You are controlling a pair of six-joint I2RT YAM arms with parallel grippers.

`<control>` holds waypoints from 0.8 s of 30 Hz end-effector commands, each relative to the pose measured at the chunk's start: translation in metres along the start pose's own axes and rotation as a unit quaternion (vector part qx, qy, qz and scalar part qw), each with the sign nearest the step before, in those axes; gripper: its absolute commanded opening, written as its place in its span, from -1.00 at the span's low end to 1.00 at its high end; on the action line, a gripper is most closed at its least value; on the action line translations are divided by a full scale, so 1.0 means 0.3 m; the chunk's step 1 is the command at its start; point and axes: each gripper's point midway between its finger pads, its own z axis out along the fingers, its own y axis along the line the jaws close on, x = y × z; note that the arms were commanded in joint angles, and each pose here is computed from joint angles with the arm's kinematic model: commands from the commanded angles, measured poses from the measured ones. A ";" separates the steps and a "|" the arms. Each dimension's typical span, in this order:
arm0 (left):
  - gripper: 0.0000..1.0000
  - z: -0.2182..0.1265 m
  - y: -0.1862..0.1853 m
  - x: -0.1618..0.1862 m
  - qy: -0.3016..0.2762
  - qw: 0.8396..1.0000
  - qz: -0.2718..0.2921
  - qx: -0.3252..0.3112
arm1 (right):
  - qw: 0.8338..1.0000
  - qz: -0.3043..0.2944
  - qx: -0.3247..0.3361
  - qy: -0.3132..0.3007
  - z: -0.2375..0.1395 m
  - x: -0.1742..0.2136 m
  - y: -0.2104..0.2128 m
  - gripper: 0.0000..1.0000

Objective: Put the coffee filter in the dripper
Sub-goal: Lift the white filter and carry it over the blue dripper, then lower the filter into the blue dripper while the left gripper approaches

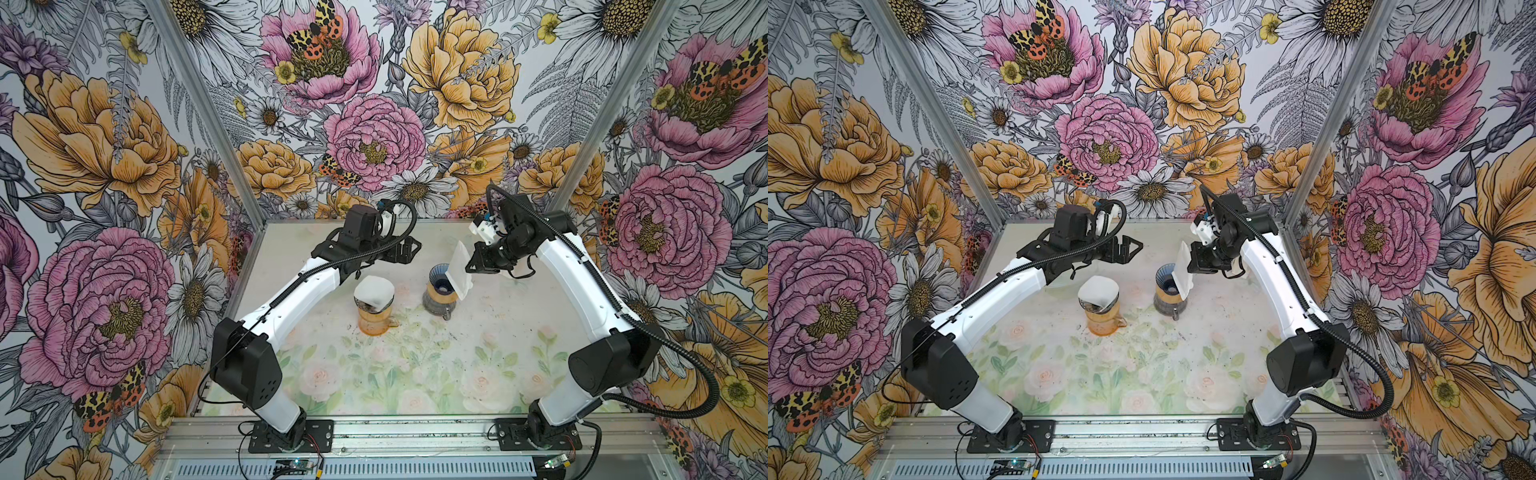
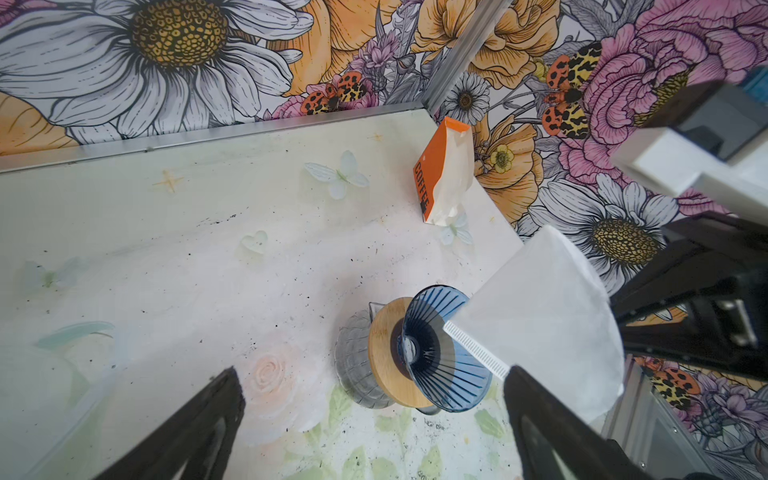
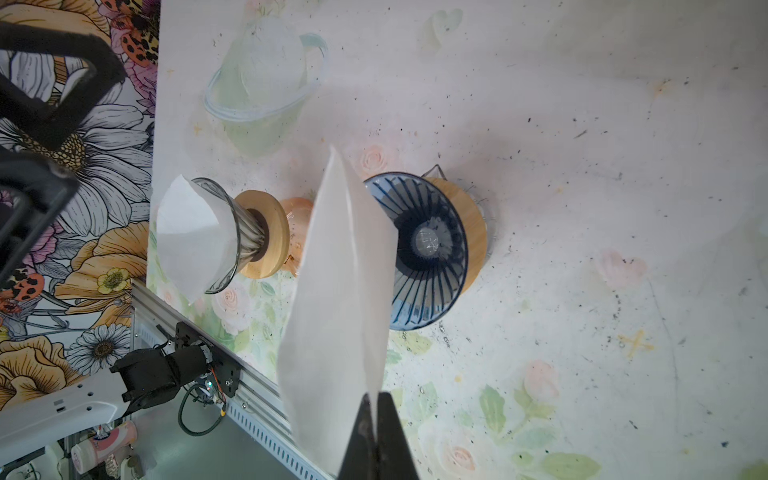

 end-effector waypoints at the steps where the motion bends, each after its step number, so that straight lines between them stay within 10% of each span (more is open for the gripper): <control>1: 0.97 0.009 -0.073 -0.005 0.008 0.999 0.005 0.040 | 1.000 0.006 0.024 -0.001 -0.001 -0.016 -0.009 -1.00; 24: 0.98 0.127 -0.165 0.036 0.053 0.993 -0.012 0.100 | 0.999 0.028 0.043 0.015 0.159 -0.129 -0.014 -1.00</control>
